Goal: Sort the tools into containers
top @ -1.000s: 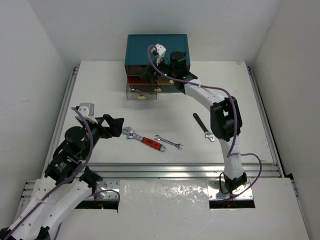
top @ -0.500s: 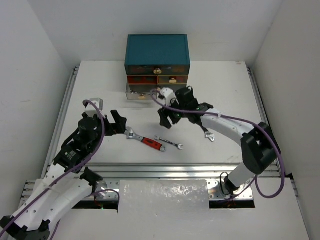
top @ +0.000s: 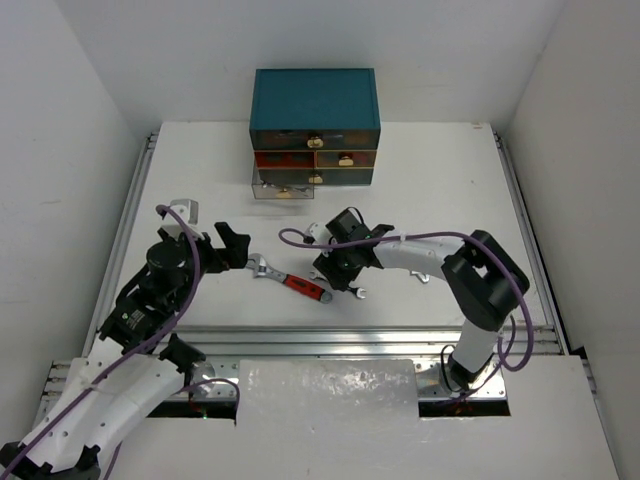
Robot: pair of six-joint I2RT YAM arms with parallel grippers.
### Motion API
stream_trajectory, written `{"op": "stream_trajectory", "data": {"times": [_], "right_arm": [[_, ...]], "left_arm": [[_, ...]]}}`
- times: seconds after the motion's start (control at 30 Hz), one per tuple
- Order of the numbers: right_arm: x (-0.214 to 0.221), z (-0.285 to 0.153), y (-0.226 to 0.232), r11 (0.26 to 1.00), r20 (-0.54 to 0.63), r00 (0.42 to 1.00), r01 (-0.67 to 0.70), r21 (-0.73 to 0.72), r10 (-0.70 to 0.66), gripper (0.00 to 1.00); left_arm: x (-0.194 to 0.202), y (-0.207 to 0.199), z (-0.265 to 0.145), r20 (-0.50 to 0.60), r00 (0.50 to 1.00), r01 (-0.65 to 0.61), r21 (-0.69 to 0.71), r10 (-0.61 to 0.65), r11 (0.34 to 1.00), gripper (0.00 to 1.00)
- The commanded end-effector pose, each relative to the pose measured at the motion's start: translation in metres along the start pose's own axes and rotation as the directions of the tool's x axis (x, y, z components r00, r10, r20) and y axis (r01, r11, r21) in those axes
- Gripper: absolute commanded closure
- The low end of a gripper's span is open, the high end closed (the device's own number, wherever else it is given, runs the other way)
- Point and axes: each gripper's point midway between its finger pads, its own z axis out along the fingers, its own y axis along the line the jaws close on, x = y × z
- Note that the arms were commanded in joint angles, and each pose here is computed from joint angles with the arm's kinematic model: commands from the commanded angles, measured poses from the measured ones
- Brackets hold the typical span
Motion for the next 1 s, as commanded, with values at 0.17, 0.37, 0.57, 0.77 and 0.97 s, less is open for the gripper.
{"op": "stream_trajectory", "data": {"times": [0.17, 0.37, 0.57, 0.77, 0.97], "right_arm": [[0.031, 0.021, -0.012, 0.995, -0.121, 0.993, 0.009, 0.095, 0.003, 0.59], [0.065, 0.03, -0.007, 0.995, -0.216, 0.976, 0.01, 0.098, 0.011, 0.89], [0.034, 0.006, 0.0, 0.992, -0.031, 0.997, -0.072, 0.105, 0.075, 1.0], [-0.012, -0.038, 0.003, 0.984, 0.283, 0.954, -0.139, 0.112, 0.103, 1.0], [-0.029, -0.068, 0.018, 0.988, 0.429, 0.896, -0.145, 0.043, 0.113, 1.0]], "left_arm": [[-0.013, -0.005, -0.001, 0.038, 0.999, 0.005, 0.025, -0.006, 1.0, 0.0], [-0.014, -0.007, -0.002, 0.044, 0.999, 0.004, 0.038, -0.006, 0.999, 0.0], [-0.016, -0.018, -0.002, 0.024, 0.998, 0.056, 0.076, -0.058, 0.996, 0.0], [-0.003, -0.06, 0.008, -0.063, 0.967, 0.256, 0.25, -0.248, 0.934, 0.0], [0.016, -0.13, 0.015, -0.182, 0.932, 0.36, 0.575, -0.314, 0.735, 0.0]]}}
